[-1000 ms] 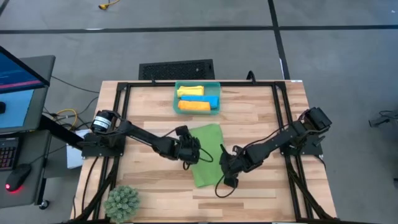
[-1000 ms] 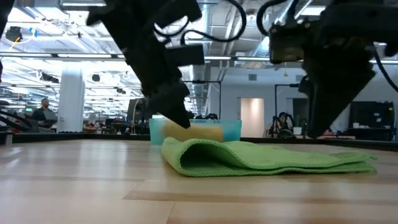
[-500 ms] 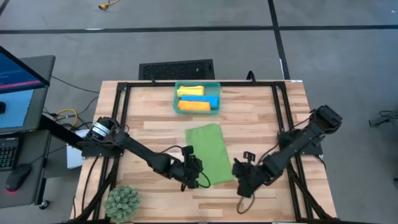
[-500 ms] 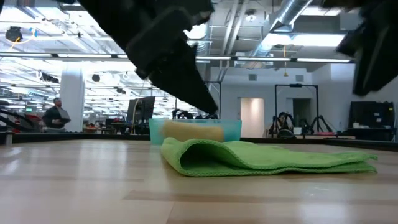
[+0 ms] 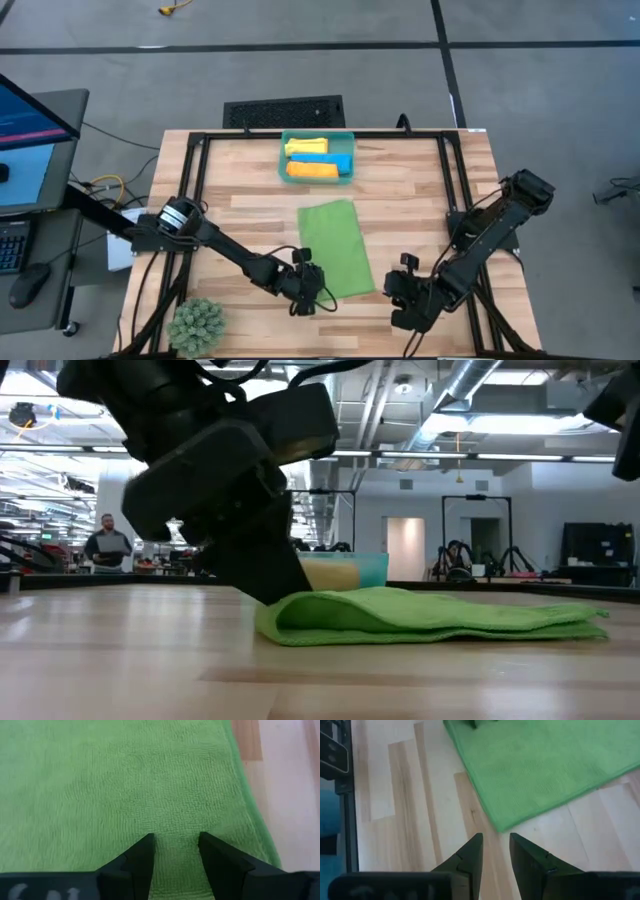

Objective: Roll microfiber towels into tight, uniform cylinder then place into a basket
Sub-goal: Fold the green microfiber towel

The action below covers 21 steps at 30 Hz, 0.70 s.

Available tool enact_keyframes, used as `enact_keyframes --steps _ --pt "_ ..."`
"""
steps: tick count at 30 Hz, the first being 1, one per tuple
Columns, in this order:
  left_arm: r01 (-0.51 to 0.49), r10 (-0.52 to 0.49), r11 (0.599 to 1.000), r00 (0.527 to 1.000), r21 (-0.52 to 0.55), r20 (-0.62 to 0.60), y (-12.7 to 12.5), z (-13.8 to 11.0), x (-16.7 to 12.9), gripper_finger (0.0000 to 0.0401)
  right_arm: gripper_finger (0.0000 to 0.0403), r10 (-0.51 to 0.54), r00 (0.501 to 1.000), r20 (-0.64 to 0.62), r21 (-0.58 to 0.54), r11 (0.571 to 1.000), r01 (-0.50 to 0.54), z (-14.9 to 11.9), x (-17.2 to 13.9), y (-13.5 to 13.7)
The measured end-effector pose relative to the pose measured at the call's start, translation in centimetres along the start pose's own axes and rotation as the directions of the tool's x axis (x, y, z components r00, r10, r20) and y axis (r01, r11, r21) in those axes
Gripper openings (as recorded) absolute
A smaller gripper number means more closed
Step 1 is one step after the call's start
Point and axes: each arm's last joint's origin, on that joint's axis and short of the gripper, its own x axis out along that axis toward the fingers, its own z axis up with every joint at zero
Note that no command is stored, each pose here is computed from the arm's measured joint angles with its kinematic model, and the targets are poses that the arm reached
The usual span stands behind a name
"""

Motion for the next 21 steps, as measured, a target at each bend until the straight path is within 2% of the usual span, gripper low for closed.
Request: enact_keyframes --steps 5,13,21 --pt "0.010 -0.009 1.000 1.000 0.025 -0.029 -0.6 -0.6 0.0 0.0151 0.0118 0.005 1.000 0.024 0.016 1.000 -0.005 0.1 0.0 0.1" --pt "0.037 -0.028 0.985 0.998 0.166 -0.058 -1.8 -1.3 -1.8 0.0151 0.0118 -0.039 0.998 0.056 0.024 0.999 0.038 0.9 0.4 -0.5" --pt "0.017 -0.010 0.983 0.999 0.182 -0.043 -1.7 -0.7 -4.1 0.0151 0.0118 -0.073 0.996 0.053 0.040 0.997 0.071 1.9 1.0 -1.5"
